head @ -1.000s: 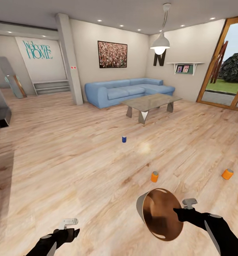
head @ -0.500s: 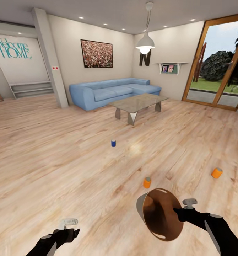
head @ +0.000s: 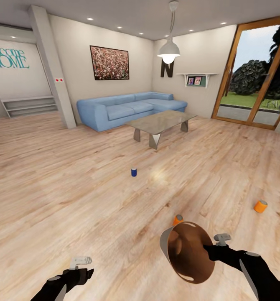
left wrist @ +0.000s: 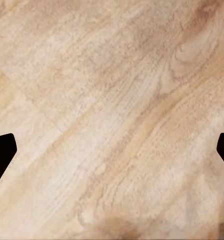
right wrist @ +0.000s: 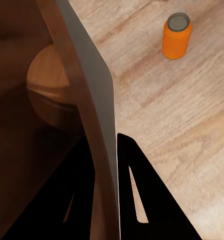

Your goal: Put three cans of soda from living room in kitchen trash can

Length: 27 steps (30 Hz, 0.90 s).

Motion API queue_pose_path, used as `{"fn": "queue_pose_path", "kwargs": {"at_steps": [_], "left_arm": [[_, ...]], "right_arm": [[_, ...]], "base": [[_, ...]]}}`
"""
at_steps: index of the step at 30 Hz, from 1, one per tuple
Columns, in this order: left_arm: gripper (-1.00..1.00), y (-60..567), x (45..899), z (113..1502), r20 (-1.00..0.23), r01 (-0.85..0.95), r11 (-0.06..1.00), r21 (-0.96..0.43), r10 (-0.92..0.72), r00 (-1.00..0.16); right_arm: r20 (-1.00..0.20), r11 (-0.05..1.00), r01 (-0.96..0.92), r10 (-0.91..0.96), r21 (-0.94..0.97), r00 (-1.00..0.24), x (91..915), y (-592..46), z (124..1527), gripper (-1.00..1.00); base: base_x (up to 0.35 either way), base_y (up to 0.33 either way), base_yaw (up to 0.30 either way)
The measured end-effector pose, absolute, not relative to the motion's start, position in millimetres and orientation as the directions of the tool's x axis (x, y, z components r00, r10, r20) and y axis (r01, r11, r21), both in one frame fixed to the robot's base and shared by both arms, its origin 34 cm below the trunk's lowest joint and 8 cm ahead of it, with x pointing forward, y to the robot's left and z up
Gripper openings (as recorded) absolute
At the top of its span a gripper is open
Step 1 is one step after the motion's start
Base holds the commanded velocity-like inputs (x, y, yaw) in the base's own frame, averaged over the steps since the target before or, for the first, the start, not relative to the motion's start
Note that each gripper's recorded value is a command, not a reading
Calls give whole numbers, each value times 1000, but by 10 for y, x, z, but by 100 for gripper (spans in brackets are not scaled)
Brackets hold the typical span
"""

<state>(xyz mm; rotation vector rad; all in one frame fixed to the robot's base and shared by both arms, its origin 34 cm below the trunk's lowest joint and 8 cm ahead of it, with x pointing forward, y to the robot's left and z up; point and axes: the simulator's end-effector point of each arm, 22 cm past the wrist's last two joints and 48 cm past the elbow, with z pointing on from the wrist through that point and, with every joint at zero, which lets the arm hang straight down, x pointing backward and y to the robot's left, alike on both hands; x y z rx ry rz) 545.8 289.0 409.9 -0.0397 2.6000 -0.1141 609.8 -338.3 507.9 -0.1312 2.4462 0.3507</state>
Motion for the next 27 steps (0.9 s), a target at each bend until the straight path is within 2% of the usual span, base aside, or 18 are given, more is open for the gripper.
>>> {"fn": "queue_pose_path", "kwargs": {"at_steps": [27], "left_arm": [[100, 2885, 5449, 4363, -492, -13, 995, -94, -57, -869]], "right_arm": [[-610, 958, -188, -17, 218, -793, 6108, -3330, 5337, -100]], "base": [[3, 3, 2]]}}
